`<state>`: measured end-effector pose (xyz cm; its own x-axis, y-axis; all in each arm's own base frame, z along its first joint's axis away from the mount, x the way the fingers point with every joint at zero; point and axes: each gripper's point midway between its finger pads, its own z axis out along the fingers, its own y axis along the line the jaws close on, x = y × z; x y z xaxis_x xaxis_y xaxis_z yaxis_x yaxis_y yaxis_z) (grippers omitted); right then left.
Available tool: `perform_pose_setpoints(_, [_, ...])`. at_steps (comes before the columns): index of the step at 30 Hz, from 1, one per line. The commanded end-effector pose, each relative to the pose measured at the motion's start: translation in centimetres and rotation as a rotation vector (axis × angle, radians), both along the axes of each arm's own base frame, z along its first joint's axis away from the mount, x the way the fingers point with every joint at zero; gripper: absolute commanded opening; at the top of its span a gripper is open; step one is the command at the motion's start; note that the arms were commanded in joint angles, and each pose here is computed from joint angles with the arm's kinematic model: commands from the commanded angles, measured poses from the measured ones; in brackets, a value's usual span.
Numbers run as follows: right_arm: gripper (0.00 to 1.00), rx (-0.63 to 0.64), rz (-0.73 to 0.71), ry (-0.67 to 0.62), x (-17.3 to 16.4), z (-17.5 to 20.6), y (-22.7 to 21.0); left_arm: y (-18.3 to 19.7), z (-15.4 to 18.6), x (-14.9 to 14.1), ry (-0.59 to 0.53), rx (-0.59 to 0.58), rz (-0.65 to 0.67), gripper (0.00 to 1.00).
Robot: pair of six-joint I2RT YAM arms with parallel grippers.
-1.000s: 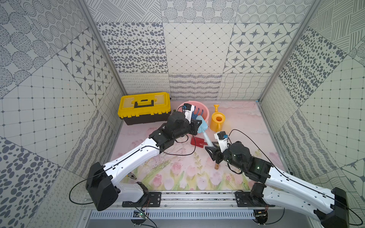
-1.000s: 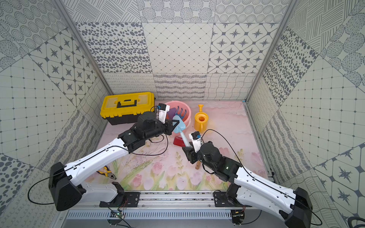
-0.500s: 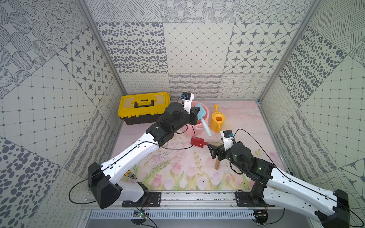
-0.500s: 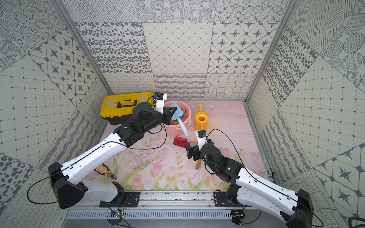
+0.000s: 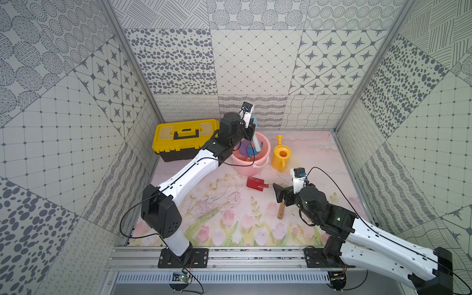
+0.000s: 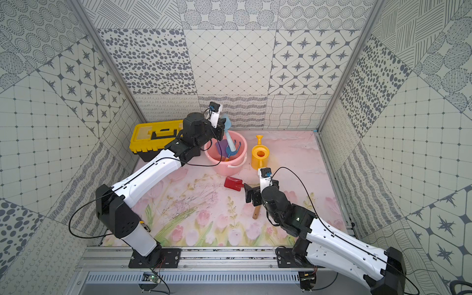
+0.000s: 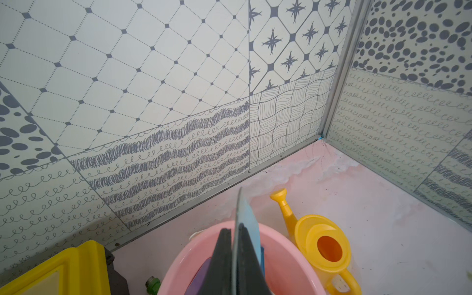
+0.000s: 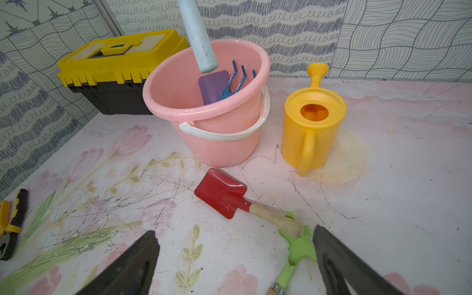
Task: Organize the gardening tools
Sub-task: Place the gardening tool in the container.
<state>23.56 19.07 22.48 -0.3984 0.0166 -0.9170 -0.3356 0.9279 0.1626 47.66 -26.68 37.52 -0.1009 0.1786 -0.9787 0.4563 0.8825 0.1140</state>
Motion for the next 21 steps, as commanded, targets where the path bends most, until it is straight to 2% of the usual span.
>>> perform_pose_setpoints(1, [0.97,0.018,-0.030,-0.019,0.4,0.9,-0.2,0.7,1.2,3.3,-0.126,0.085,-0.013,0.00])
perform_pose_setpoints(6, [0.97,-0.006,-0.047,-0.023,0.6,0.7,-0.4,0.7,-2.8,5.3,-0.052,0.080,-0.056,0.00])
perform_pose_setpoints(12, [0.97,-0.021,-0.070,-0.023,0.9,0.5,-0.8,0.0,-8.1,5.0,0.045,0.017,-0.111,0.02])
perform_pose_setpoints(13, [0.97,-0.023,-0.070,-0.022,0.9,0.4,-0.7,-0.1,-8.7,4.9,0.061,0.007,-0.117,0.09])
perform_pose_setpoints(14, [0.97,-0.026,-0.070,-0.020,0.9,0.3,-0.7,-0.2,-9.2,4.7,0.080,-0.009,-0.124,0.23])
perform_pose_setpoints(17, [0.97,-0.032,-0.071,-0.016,1.0,0.2,-0.6,0.0,-9.3,4.4,0.110,-0.046,-0.117,0.33])
perform_pose_setpoints(21, [0.97,-0.034,-0.070,-0.014,1.1,0.1,-0.6,0.6,-7.9,4.0,0.133,-0.108,-0.087,0.71])
